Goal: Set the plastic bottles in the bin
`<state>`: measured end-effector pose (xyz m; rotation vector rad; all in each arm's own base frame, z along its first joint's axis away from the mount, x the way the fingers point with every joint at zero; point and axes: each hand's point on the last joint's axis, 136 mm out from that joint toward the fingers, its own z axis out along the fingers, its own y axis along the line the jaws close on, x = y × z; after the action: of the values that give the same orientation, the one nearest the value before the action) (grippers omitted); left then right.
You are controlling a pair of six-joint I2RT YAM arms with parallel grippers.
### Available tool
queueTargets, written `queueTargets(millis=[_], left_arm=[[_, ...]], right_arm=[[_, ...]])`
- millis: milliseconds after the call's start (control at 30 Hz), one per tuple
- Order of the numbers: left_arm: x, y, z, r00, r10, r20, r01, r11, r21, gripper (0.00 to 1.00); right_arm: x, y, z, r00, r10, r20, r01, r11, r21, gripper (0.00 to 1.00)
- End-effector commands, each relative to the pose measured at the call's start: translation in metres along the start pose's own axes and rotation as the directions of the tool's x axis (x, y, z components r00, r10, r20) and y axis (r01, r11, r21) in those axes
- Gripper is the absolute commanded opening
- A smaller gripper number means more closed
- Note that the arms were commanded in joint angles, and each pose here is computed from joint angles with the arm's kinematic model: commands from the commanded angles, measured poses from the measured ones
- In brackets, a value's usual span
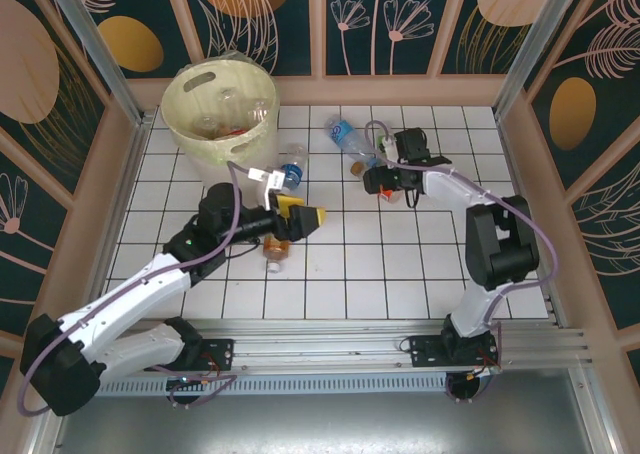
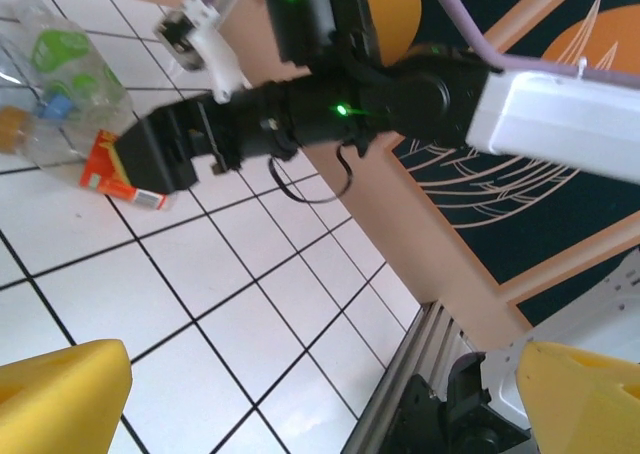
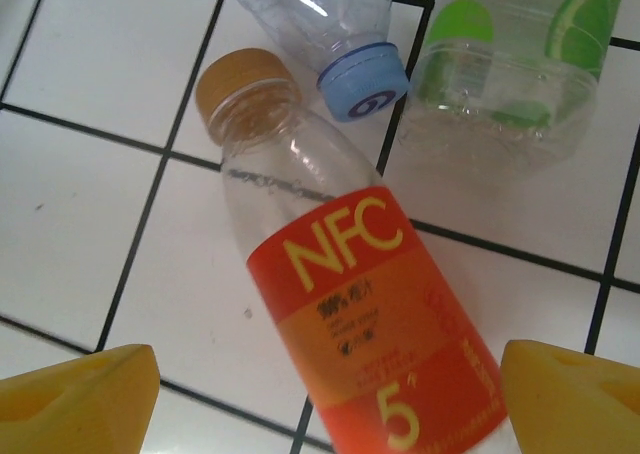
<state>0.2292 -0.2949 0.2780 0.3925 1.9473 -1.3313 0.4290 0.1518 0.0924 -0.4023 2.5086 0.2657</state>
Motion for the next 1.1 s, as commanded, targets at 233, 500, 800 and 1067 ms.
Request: queueTargets(millis=[233, 500, 800, 1067], left_arm=[[0.017, -0.009, 0.028, 1.000, -0.004, 0.011, 0.004, 1.000, 0.021, 0.98], [0.021, -0.010, 0.031, 1.000, -0.001, 0.004, 0.001, 1.000, 0.014, 0.98], [0.022, -0.008, 0.032, 1.000, -0.012, 0.015, 0.011, 1.000, 0.021, 0.99], [0.024, -0.008, 0.036, 0.999, -0.030, 0.015, 0.029, 0.999, 0.037, 0.99]], right_arm=[[0.012, -0.005, 0.028, 0.991, -0.084, -0.104, 0.091, 0.994, 0.062, 0.79], [0.031, 0.000, 0.040, 0.985, -0.086, -0.147, 0.097, 0.993, 0.070, 0.75], [0.038, 0.006, 0.046, 0.984, -0.085, -0.157, 0.095, 0.994, 0.054, 0.64], [0.053, 0.015, 0.051, 0.981, -0.076, -0.179, 0.083, 0.996, 0.033, 0.71]])
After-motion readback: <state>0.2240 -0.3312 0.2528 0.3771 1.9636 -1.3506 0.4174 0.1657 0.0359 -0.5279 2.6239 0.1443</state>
